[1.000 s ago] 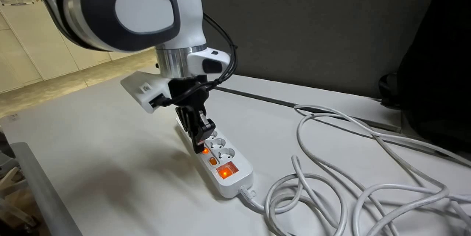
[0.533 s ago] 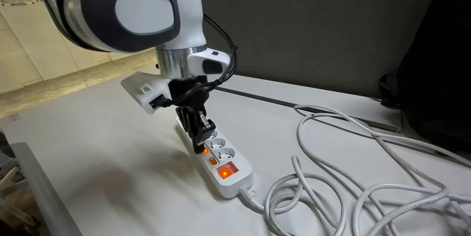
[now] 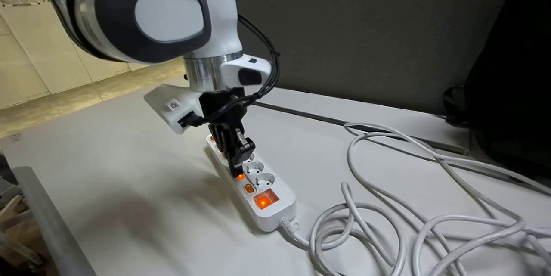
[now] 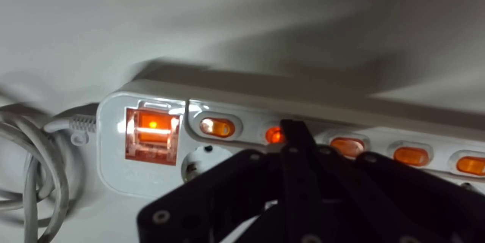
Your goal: Turn off the third switch from the right
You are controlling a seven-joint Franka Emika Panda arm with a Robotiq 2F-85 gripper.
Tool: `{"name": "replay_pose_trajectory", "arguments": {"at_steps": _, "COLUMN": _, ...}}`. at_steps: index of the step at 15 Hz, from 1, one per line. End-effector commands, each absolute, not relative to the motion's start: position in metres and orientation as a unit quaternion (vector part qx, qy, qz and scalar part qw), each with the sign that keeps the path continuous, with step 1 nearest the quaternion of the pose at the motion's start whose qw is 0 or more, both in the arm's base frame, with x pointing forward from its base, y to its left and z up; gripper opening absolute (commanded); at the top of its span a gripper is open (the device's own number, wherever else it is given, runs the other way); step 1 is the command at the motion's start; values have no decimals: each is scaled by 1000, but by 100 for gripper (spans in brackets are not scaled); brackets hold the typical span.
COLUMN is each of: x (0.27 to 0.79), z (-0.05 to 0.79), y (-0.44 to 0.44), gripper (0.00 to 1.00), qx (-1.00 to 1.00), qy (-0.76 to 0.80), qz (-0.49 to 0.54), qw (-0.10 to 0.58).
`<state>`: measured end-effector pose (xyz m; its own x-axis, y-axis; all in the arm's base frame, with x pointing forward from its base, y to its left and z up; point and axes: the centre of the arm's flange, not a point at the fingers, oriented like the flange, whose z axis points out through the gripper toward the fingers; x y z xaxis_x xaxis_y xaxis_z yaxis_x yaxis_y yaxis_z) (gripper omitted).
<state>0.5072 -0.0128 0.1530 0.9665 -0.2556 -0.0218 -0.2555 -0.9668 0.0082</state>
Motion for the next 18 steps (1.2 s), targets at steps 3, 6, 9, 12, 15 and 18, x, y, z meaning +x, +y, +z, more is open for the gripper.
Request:
{"name": "replay_pose_trajectory", "arguments": {"at_steps": 3, "x": 505, "z": 153, "y": -16, "gripper": 0, "qx": 990, "qy": -144, "qz": -13, "qw": 7}}
{"name": "replay_pose_trajectory", "arguments": {"at_steps": 6, "x": 505, "z": 154, "y": -20, "gripper": 0, "qx": 988, "qy": -155, "qz": -14, "qw": 13}}
{"name": "replay_pose_trajectory", "arguments": {"at_steps": 9, "x": 505, "z": 151, "y": -23, "gripper": 0, "qx": 986, "qy": -163, "qz": -17, "qw": 12}}
{"name": "replay_pose_trajectory", "arguments": {"at_steps": 12, "x": 506, "z": 143, "y": -25, "gripper": 0, "qx": 985, "qy": -170, "qz": -22, "qw": 10}}
{"name": "replay_pose_trajectory", "arguments": {"at_steps": 15, "x": 506, "z": 135, "y": -26, "gripper": 0, "qx": 984, "qy": -174, "qz": -22, "qw": 4}}
{"name": "replay_pose_trajectory", "arguments": {"at_steps": 18, "x": 503, "z": 125, "y": -28, "gripper": 0, "qx": 981, "qy": -192, "qz": -28, "qw": -20}}
